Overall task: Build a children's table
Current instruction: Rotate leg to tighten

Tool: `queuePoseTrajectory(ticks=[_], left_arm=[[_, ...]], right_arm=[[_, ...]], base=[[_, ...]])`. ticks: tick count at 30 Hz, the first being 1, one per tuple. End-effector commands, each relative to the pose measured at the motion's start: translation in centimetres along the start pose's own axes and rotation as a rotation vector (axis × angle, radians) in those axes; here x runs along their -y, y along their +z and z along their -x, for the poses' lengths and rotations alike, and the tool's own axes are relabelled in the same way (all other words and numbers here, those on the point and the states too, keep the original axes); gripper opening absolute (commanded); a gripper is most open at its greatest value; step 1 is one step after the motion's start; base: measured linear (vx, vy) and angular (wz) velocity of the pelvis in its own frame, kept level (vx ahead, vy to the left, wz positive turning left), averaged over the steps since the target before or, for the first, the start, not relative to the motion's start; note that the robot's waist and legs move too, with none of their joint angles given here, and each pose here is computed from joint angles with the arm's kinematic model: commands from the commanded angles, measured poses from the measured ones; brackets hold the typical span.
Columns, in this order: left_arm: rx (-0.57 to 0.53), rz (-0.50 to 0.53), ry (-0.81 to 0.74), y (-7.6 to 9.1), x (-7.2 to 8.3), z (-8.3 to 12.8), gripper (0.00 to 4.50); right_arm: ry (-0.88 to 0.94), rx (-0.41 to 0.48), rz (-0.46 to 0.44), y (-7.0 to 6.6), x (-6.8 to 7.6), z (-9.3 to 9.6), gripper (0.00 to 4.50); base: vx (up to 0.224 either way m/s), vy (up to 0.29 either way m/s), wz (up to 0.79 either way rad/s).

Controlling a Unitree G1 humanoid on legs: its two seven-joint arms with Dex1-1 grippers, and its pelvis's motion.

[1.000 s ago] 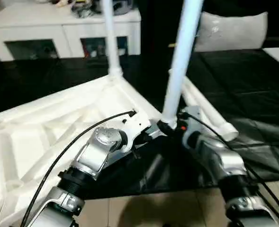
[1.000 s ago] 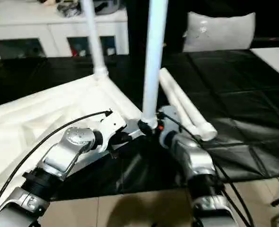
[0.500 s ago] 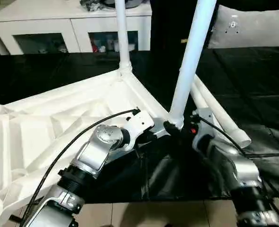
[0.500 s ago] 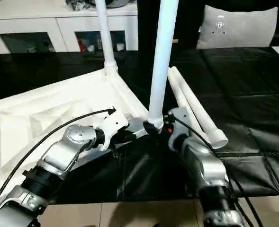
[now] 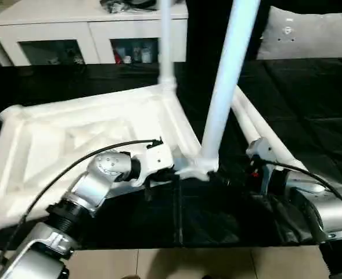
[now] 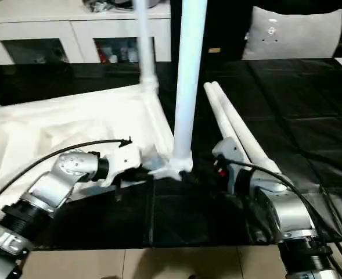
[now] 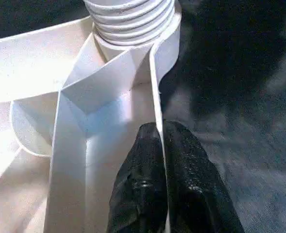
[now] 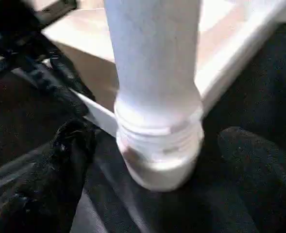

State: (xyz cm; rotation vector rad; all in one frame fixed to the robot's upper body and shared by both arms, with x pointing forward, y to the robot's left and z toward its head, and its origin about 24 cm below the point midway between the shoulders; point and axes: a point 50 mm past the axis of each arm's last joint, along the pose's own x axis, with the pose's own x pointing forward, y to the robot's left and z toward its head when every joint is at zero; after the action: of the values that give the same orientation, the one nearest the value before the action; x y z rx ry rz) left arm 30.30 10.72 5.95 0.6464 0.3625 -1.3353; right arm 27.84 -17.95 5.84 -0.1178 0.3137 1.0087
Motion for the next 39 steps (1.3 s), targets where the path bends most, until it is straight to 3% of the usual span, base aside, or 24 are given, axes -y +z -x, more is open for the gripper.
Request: queuePoseTrajectory(ticks=[1,6,7,10,13,16,17,24,27,32,37,39], left_arm=[[-0.066,-0.048,-0.152,-0.9,1.6,-0.7,0.00],[-0.071,-0.115,-0.239,-0.8,1.9,-0.5,0.00],[-0.075,-0.124,-0.248,-0.8,1.9,-0.5,0.00],[-0.081,-0.140,-0.260,-0.8,1.9,-0.4,0.00],[-0.081,-0.143,-0.265,-0.8,1.9,-0.4,0.00],[-0.080,-0.143,-0.268,-0.9,1.9,-0.4,0.00],[-0.079,-0.142,-0.270,-0.9,1.8,-0.4,0.00],[-0.074,-0.128,-0.270,-1.0,1.9,-0.4,0.00],[-0.069,-0.084,-0.252,-1.2,1.9,-0.4,0.00],[0.001,0.108,-0.120,-0.4,1.8,-1.1,0.00],[0.074,0.261,0.043,1.3,1.3,-2.9,0.00],[0.099,0.341,0.131,2.6,0.9,-4.1,0.00]], right_arm=[[0.059,0.001,0.037,0.7,-0.1,-0.1,4.45],[0.150,-0.035,0.084,0.7,-0.1,-0.7,4.45],[0.159,-0.037,0.089,0.7,-0.1,-0.9,4.18],[0.198,-0.034,0.068,0.8,-0.1,-1.2,4.10],[0.227,-0.033,0.049,0.9,-0.2,-1.4,3.68],[0.242,-0.035,0.044,0.9,-0.3,-1.4,3.60],[0.250,-0.037,0.042,0.8,-0.2,-1.4,3.34],[0.276,-0.020,0.000,0.6,-0.4,-1.5,2.85],[0.281,0.000,-0.039,0.6,-0.8,-1.7,2.74],[0.128,-0.004,-0.134,0.1,-1.3,-3.9,2.73],[-0.107,0.008,-0.259,0.0,-0.6,-6.3,2.73],[-0.293,-0.024,-0.328,-0.3,0.5,-7.2,2.73]], base=[[0.000,0.000,0.00],[0.000,0.000,0.00],[0.000,0.000,0.00],[0.000,0.000,0.00],[0.000,0.000,0.00],[0.000,0.000,0.00],[0.000,0.000,0.00],[0.000,0.000,0.00],[0.000,0.000,0.00],[0.000,0.000,0.00],[0.000,0.000,0.00],[0.000,0.000,0.00]])
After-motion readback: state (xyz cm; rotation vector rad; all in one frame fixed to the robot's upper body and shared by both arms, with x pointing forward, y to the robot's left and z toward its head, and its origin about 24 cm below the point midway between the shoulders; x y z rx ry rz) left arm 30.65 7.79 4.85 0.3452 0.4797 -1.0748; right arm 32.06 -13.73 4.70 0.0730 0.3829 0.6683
